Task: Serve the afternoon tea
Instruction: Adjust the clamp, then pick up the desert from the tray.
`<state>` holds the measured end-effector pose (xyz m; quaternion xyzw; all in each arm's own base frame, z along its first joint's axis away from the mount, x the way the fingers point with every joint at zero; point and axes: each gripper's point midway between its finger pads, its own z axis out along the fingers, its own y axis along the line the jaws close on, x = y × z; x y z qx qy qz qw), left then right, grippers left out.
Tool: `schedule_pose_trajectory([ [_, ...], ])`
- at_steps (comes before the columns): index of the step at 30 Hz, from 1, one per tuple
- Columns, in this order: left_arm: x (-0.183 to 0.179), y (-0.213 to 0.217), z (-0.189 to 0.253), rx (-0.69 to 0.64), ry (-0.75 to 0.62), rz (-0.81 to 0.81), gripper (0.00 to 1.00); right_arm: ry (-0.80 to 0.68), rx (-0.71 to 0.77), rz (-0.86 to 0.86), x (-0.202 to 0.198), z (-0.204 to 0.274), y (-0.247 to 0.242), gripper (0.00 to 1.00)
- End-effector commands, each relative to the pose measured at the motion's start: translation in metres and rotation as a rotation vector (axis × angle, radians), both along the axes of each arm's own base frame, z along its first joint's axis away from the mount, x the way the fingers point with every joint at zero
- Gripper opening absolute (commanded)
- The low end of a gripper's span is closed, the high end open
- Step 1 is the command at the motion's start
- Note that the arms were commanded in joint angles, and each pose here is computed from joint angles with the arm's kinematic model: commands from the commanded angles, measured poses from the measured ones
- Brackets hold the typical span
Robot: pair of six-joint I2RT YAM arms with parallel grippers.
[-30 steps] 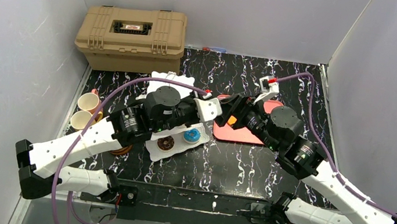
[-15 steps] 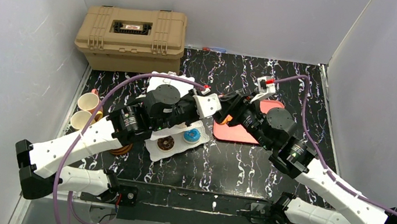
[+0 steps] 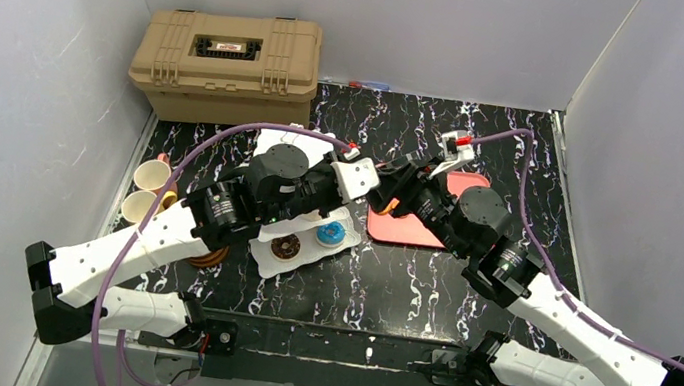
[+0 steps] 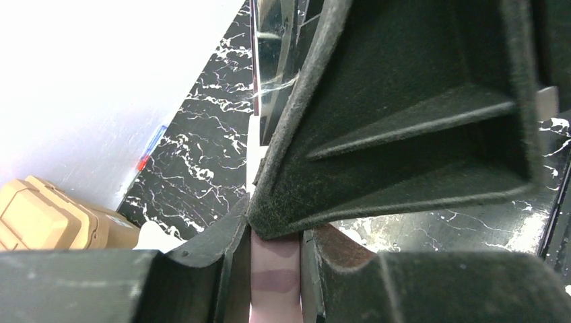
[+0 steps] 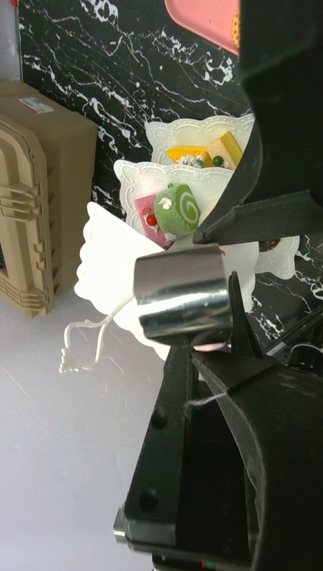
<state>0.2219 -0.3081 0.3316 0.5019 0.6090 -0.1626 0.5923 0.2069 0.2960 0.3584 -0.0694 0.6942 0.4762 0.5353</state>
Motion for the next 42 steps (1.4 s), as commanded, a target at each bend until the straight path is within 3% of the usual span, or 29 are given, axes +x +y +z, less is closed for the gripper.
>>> schedule_pose_trajectory([
  [1,-0.022,-0.011,0.041,-0.122,-0.023,-0.113,0.00,-0.049,0.004,0.006,0.003,0.004,0.005,0.60],
  [3,-0.022,-0.010,0.042,-0.120,-0.026,-0.110,0.00,-0.059,0.001,-0.007,0.004,0.005,0.002,0.54],
  [4,-0.021,-0.009,0.044,-0.121,-0.029,-0.104,0.08,-0.062,-0.001,-0.016,0.004,0.006,0.000,0.53],
  [7,-0.020,-0.006,0.048,-0.122,-0.035,-0.090,0.77,-0.069,-0.023,-0.061,0.007,0.004,-0.011,0.53],
  [9,-0.021,-0.004,0.050,-0.118,-0.035,-0.089,0.96,-0.074,-0.054,-0.089,0.010,0.000,-0.017,0.53],
  [16,-0.025,0.006,0.069,-0.137,-0.037,-0.078,0.98,-0.108,-0.209,-0.195,0.023,-0.016,-0.039,0.54],
  [23,0.002,0.035,0.076,-0.077,0.022,0.070,0.98,-0.079,-0.435,-0.293,0.048,-0.073,-0.059,0.60],
  [27,0.042,0.066,0.082,-0.135,0.192,0.205,0.98,-0.052,-0.487,-0.322,0.066,-0.102,-0.067,0.60],
  [30,0.065,0.095,0.099,-0.177,0.246,0.298,0.98,-0.032,-0.501,-0.353,0.083,-0.120,-0.076,0.60],
  [42,0.092,0.202,0.108,-0.219,0.373,0.596,0.98,0.052,-0.625,-0.403,0.131,-0.188,-0.100,0.60],
])
